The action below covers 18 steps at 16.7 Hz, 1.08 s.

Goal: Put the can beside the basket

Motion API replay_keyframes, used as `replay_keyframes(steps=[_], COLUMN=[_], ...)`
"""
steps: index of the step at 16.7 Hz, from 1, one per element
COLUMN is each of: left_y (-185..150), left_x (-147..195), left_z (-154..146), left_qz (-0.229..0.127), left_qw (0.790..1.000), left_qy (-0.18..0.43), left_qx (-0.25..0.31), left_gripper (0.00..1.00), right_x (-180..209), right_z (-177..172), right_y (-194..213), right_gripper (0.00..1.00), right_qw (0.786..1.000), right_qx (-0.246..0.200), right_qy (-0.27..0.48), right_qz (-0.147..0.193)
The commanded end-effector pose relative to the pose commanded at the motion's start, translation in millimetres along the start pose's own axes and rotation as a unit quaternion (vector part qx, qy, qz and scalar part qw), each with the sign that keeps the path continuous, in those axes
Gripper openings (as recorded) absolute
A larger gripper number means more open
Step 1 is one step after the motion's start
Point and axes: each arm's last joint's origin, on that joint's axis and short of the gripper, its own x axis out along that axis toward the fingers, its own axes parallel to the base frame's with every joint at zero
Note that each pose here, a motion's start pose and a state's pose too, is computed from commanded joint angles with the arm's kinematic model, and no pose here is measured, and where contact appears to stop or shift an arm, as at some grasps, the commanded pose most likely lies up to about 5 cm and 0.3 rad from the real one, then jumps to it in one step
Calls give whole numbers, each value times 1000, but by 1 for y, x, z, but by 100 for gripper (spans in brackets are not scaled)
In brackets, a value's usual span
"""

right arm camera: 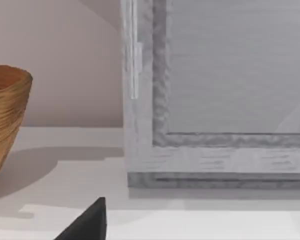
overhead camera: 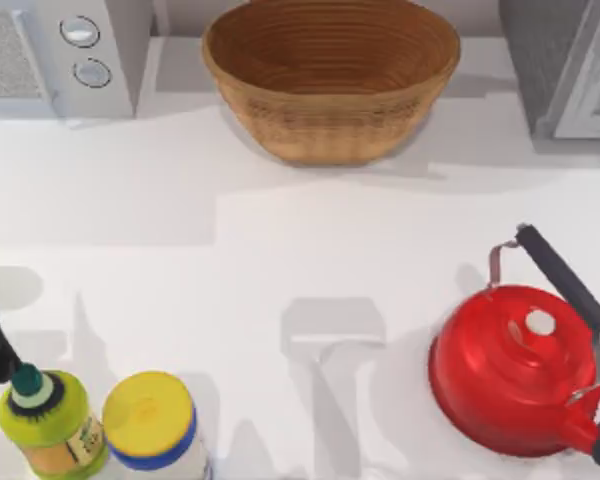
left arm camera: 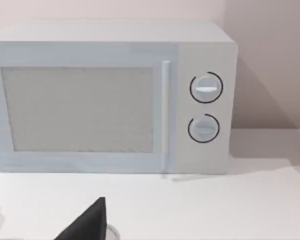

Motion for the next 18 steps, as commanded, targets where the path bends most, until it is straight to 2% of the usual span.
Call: replay_keyframes(steps=[5,8,11,14,18], left_y=[-2,-7,-16,-31,-69], left_x=[0,5,23,60,130], left_z=[11,39,76,112,135], left_qz=[-12,-35,-69,-111,-170], left_qw=[1000,996,981,950,880], left_qy=[25,84,174,280,420], left_qx=[6,21,47,83,141], left_gripper=[100,100,100,100,100], right_x=[0,0,0,0,0], right_z=[0,0,0,0,0], right_y=[0,0,0,0,0], right_gripper=[100,100,100,100,100], right_qw=[1000,1000,1000,1000,1000], right_qx=[0,0,0,0,0], right_qy=[0,0,0,0,0], right_qz=[0,0,0,0,0])
